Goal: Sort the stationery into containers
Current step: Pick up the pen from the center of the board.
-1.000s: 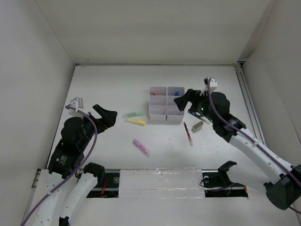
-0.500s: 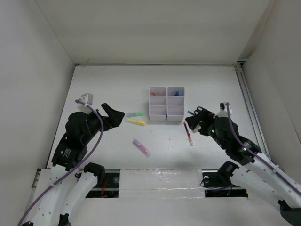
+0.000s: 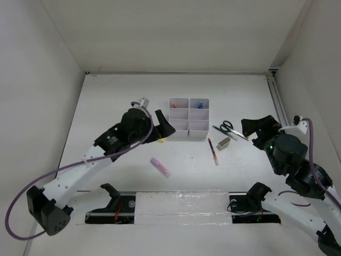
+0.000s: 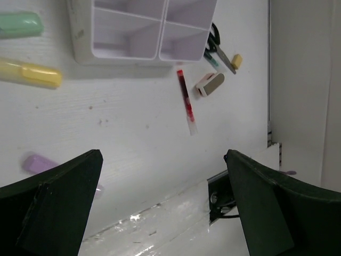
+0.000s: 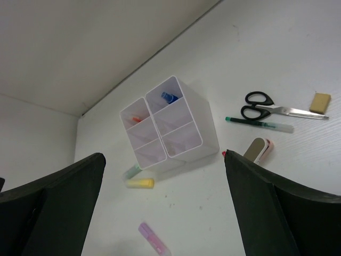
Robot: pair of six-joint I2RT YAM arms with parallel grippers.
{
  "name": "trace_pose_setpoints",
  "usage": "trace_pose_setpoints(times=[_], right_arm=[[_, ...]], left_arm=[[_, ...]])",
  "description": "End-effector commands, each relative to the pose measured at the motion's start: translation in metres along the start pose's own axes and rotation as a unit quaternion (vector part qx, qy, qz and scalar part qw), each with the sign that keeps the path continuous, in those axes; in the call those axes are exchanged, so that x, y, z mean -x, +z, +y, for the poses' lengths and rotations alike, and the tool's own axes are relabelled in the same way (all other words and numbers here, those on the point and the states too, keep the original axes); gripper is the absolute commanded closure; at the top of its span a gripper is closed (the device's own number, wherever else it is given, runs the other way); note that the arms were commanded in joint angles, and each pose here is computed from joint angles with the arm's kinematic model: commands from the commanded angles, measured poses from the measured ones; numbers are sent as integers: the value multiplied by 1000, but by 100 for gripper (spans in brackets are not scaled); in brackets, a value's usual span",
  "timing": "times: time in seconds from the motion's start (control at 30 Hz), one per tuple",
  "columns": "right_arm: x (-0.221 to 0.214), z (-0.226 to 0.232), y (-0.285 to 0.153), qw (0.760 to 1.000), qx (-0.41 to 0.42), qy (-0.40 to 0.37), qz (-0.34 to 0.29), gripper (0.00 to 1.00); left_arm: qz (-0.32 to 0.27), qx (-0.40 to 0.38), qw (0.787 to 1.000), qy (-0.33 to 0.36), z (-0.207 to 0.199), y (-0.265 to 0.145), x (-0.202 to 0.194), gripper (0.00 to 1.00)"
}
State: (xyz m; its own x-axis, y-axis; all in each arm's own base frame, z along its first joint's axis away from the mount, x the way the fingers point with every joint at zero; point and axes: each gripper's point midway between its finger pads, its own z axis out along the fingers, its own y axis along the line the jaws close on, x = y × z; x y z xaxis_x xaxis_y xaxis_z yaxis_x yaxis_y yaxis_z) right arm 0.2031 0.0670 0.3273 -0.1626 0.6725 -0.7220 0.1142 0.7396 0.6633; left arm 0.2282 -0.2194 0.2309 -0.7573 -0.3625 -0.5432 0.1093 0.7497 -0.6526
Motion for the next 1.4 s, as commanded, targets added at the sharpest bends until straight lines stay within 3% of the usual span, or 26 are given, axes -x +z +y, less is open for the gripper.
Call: trace_pose_setpoints(times=[0.0, 0.1, 0.27, 0.43, 0.63, 0.73, 0.9, 1.37], right_arm=[[6, -10, -2, 999, -22, -21, -13, 0], [1, -12, -2, 999, -16, -36, -3, 1], [-32, -1, 6, 992, 32, -109, 55, 4], [-100, 2, 31, 980, 39, -124, 148, 9], [-181, -40, 70, 959, -18, -124, 253, 15], [-209, -61, 84, 947, -50, -122, 293, 19], [-231, -81, 93, 937, -90, -146, 305, 31], [-266, -112, 90, 905, -154, -180, 354, 38]], left_arm=[[-12, 6, 999, -37, -30, 20, -15, 0], [0, 39, 999, -36, -37, 40, -49, 0], [-4, 66, 996, -57, -23, 44, -56, 0], [-96, 83, 990, -66, -4, 3, -13, 0], [-204, 159, 966, -31, 33, -63, 41, 0], [-226, 188, 956, -18, 48, -89, 50, 0], [-259, 202, 944, -13, 60, -111, 59, 0], [-253, 185, 950, 4, 70, -111, 48, 0]])
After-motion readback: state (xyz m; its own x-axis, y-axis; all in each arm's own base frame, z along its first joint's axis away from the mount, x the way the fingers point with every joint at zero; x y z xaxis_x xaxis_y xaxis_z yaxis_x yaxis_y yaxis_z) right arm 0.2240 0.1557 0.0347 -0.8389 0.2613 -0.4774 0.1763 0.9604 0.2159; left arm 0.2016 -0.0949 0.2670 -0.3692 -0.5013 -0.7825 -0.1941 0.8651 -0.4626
